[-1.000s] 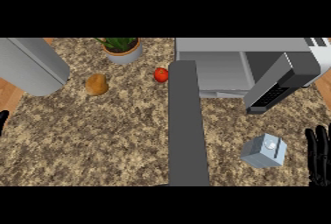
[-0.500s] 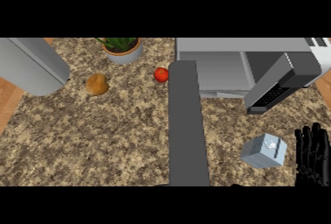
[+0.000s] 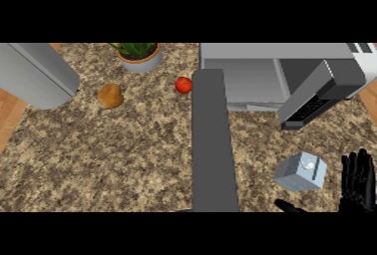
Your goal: Pick up the milk, place it into the microwave and close the microwave
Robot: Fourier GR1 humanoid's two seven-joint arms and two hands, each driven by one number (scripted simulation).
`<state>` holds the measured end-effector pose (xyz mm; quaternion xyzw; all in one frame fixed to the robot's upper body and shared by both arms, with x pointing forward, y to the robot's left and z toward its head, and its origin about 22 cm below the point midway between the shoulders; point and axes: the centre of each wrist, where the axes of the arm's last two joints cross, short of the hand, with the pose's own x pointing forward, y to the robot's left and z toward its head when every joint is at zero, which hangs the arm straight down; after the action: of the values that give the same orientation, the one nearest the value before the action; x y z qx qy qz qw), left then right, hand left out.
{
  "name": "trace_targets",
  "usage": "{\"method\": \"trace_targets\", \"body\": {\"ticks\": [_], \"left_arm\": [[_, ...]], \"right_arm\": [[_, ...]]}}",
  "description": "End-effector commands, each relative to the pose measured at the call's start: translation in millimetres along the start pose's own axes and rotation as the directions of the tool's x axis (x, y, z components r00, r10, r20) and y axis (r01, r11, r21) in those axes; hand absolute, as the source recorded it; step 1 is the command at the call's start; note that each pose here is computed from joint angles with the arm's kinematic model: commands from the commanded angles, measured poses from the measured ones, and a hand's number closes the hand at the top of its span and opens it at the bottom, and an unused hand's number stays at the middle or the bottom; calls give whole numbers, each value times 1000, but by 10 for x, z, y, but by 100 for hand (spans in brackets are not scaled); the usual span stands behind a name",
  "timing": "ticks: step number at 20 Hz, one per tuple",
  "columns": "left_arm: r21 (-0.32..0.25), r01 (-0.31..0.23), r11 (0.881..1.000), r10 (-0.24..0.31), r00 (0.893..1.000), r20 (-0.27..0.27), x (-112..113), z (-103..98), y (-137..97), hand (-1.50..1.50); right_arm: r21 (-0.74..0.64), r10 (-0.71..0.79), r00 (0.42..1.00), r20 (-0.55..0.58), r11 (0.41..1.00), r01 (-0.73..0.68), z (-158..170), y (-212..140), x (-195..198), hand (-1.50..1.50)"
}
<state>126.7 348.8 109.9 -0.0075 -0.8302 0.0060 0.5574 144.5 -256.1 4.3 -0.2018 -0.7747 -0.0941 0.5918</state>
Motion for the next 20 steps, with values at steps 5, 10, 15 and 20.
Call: {"method": "trace_targets", "body": {"ticks": [5, 10, 15, 20], "left_arm": [[9, 10, 1000, -10, 1000, 14, -2, 13, -28, -150], [0, 11, 1000, -11, 1000, 6, 195, 94, 5, -150], [-28, 15, 999, -15, 1000, 9, 99, 123, 50, -150], [3, 0, 1000, 0, 1000, 19, 206, 17, 68, -150]], "right_arm": [[-15, 13, 1000, -27, 1000, -13, 55, -224, -660, -150], [5, -27, 999, -39, 1000, 27, 63, -419, -902, -150], [32, 24, 999, -34, 999, -23, 1, -467, -1038, -150], [23, 28, 999, -43, 999, -27, -29, -289, -1192, -150]]}}
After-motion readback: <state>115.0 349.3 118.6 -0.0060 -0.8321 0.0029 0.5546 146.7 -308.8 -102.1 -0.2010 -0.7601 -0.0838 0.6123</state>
